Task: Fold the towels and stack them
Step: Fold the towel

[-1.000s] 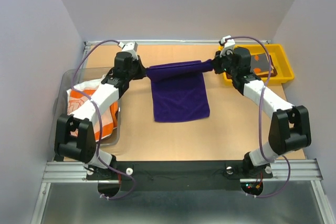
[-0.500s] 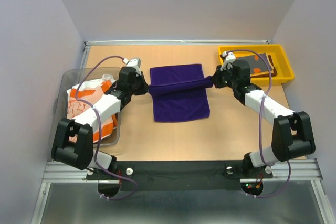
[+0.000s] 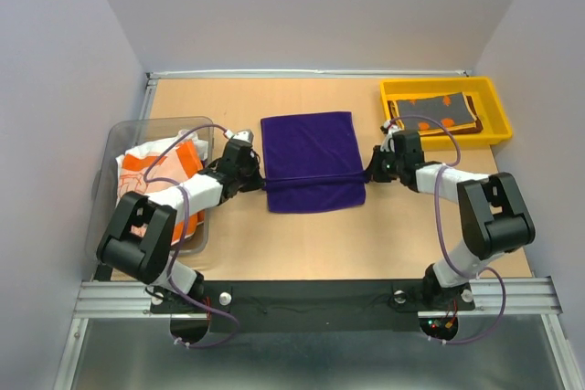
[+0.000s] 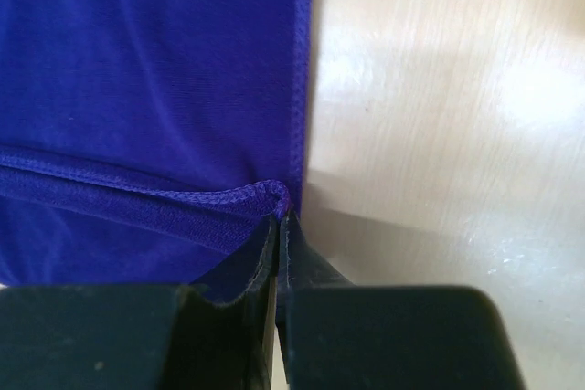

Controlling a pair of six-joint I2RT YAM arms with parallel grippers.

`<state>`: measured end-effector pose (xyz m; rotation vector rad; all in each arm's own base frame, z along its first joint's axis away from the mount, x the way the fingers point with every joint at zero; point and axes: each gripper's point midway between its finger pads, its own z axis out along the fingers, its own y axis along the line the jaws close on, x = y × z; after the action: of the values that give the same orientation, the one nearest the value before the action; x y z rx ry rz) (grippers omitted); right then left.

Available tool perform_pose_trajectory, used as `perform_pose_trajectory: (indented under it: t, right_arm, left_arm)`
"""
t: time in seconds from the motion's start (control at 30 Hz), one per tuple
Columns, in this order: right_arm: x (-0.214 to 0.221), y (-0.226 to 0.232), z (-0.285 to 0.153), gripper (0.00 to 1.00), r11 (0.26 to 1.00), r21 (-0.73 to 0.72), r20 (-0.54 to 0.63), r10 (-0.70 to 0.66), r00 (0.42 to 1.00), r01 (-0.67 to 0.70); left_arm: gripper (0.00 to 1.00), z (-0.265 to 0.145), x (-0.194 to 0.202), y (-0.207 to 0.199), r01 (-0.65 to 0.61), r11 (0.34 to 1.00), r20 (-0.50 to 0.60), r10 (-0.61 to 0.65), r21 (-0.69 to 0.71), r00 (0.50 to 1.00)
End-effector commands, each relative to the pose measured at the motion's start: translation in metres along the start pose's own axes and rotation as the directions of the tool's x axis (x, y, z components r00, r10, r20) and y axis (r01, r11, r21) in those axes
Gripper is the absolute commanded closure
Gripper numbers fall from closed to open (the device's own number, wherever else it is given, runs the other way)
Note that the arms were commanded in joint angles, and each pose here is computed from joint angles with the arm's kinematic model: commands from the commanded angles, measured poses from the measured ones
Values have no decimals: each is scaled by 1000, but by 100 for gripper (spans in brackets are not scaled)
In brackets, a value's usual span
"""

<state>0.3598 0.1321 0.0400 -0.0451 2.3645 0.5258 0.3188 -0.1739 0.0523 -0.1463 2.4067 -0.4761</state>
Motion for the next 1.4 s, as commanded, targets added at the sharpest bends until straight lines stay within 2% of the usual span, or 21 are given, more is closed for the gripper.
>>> perform_pose_trajectory:
  t: [0.0, 0.23, 0.4, 0.47, 0.67, 0.83, 0.97, 1.1, 1.23, 1.3, 1.37]
  right_arm:
    - [0, -8, 5, 99, 999, 25, 0, 39, 999, -39]
    - [-19, -3, -2, 99, 999, 29, 38, 16, 999, -17]
    - [-57, 10, -26, 99, 1000, 23, 126, -23, 992, 20]
    - [-58, 10, -34, 99, 999, 33, 123, -22, 992, 18]
    - [-61, 17, -55, 99, 1000, 25, 140, -22, 990, 19]
    - [-42, 19, -60, 99, 1000, 6, 114, 8, 993, -8]
    - [-8, 13, -46, 98, 999, -2, 15, 49, 999, -49]
    - [15, 0, -31, 98, 997, 36, -53, 76, 996, -74]
    - [26, -8, -22, 97, 995, 59, -83, 82, 993, -77]
    - [26, -5, -21, 98, 996, 47, -86, 77, 993, -73]
    - [25, -4, -24, 95, 996, 40, -83, 85, 993, -82]
  left_arm:
    - [100, 8, 3, 19, 18, 996, 14, -16, -90, 1000]
    - [100, 3, -6, 12, 0, 997, 29, 2, -81, 1000]
    - [100, -24, -40, -16, -44, 998, 124, 48, -39, 991]
    - [100, -35, -52, -25, -51, 998, 169, 55, -25, 984]
    - [100, -53, -50, -33, -63, 998, 179, 67, -28, 982]
    - [100, -50, -34, -20, -39, 998, 167, 46, -45, 985]
    - [100, -33, -2, -11, -41, 998, 88, 45, -48, 995]
    - [100, -15, 14, -8, -45, 998, 54, 47, -43, 997]
    - [100, -2, 28, -5, -46, 998, 16, 47, -49, 999]
    - [98, 0, 34, -2, -46, 997, 5, 46, -58, 999]
    - [91, -2, 36, -3, -45, 998, 4, 46, -51, 999]
